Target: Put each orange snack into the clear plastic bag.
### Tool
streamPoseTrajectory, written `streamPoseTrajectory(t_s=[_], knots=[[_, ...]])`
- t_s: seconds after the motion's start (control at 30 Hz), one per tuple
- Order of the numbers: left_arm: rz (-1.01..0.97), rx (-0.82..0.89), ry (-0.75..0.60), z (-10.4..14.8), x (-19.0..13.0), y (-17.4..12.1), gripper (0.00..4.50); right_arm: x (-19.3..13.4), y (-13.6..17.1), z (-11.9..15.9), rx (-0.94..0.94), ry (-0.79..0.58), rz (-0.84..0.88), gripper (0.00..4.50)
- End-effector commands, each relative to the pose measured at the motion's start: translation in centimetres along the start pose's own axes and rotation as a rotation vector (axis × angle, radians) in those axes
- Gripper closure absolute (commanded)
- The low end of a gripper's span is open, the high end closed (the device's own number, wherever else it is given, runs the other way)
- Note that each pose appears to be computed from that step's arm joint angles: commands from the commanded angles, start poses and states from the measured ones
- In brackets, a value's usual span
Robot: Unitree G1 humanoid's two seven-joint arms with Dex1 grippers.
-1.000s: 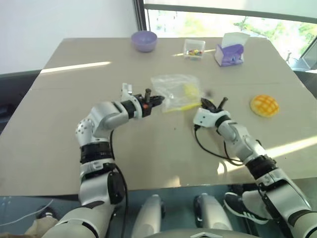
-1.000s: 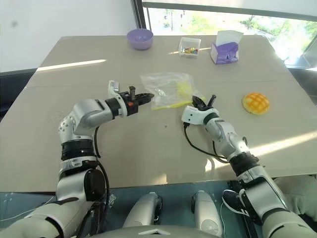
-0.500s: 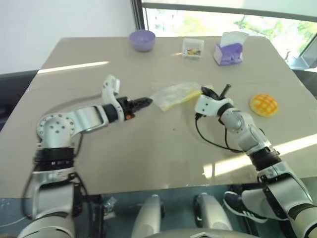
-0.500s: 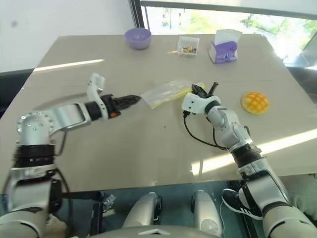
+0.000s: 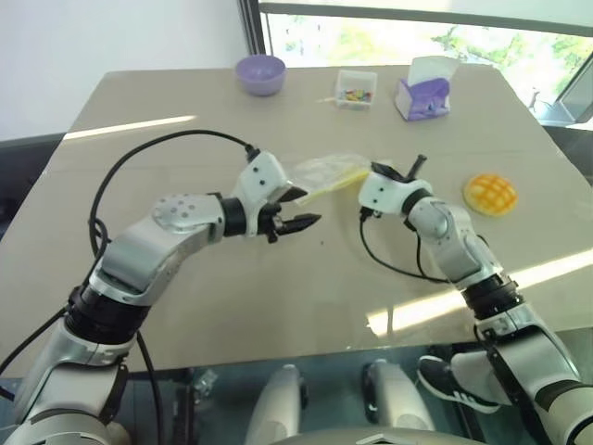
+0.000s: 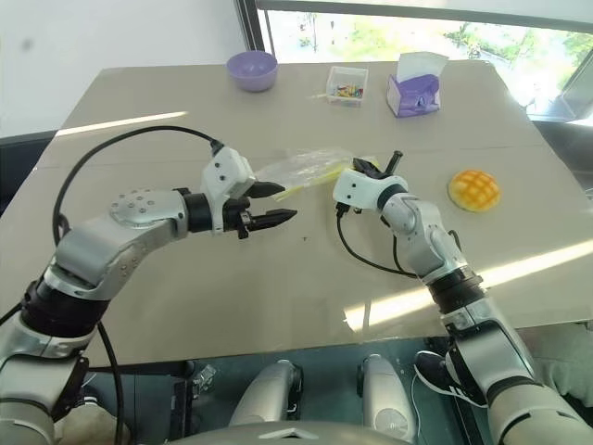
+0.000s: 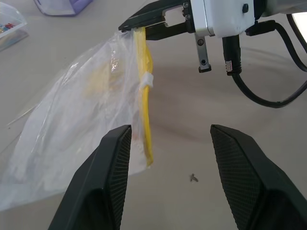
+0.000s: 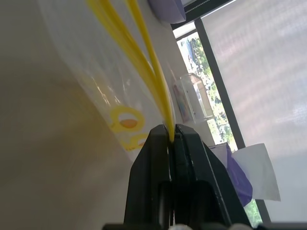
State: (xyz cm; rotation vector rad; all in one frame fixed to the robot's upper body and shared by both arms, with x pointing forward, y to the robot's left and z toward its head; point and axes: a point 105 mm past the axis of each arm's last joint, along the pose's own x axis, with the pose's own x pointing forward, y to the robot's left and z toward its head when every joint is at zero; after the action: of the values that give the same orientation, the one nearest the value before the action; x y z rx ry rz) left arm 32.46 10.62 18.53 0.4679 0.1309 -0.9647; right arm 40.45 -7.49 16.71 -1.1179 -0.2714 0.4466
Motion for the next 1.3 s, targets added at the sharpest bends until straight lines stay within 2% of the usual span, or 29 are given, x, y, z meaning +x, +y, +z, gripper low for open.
streamPoseTrajectory(t_s=[0.03, 0.1, 0.3, 0.4, 0.5, 0.63, 0.77, 0.87, 0.93, 1.03, 1.3], knots=[[0.063, 0.048, 0.015, 0.5, 0.5, 0.9, 1.74, 0.0, -1.8, 1.6, -0.007, -0.046, -0.054, 4.50], [0.068, 0.055, 0.019, 0.6, 0.7, 1.0, 1.74, 0.0, -1.7, 1.6, -0.006, -0.045, -0.053, 4.50], [0.081, 0.056, 0.029, 0.3, 0.9, 1.5, 4.29, -0.1, -1.4, 1.7, -0.004, -0.047, -0.041, 4.50], [0.095, 0.069, 0.027, -0.1, 0.8, 2.0, 4.29, -0.3, -0.8, 1.5, 0.053, -0.040, 0.008, 4.50], [0.099, 0.087, 0.017, -0.8, 0.6, 2.7, 4.33, -0.6, -1.0, 1.5, 0.085, -0.039, 0.012, 3.66], [0.098, 0.121, -0.027, -0.9, 0.6, 3.2, 4.33, -1.4, -0.8, 1.3, 0.143, -0.042, 0.031, 1.77], [0.095, 0.158, -0.028, -1.0, 0.7, 3.8, 4.33, -2.9, -0.7, 1.2, 0.193, -0.043, 0.051, 1.77], [0.094, 0.178, -0.028, -1.1, 0.7, 4.2, 4.33, -3.8, -1.1, 1.1, 0.263, -0.030, 0.034, 2.67], [0.091, 0.185, -0.033, -1.0, 0.8, 4.3, 4.33, -4.4, -0.9, 1.5, 0.358, -0.042, 0.046, 3.63], [0.092, 0.204, -0.038, -0.8, 0.9, 4.4, 4.33, -4.6, -0.7, 2.7, 0.495, -0.079, 0.062, 4.47], [0.096, 0.231, -0.050, -0.5, 0.9, 4.2, 4.33, -3.4, -0.3, 5.2, 0.658, -0.134, 0.089, 4.47]])
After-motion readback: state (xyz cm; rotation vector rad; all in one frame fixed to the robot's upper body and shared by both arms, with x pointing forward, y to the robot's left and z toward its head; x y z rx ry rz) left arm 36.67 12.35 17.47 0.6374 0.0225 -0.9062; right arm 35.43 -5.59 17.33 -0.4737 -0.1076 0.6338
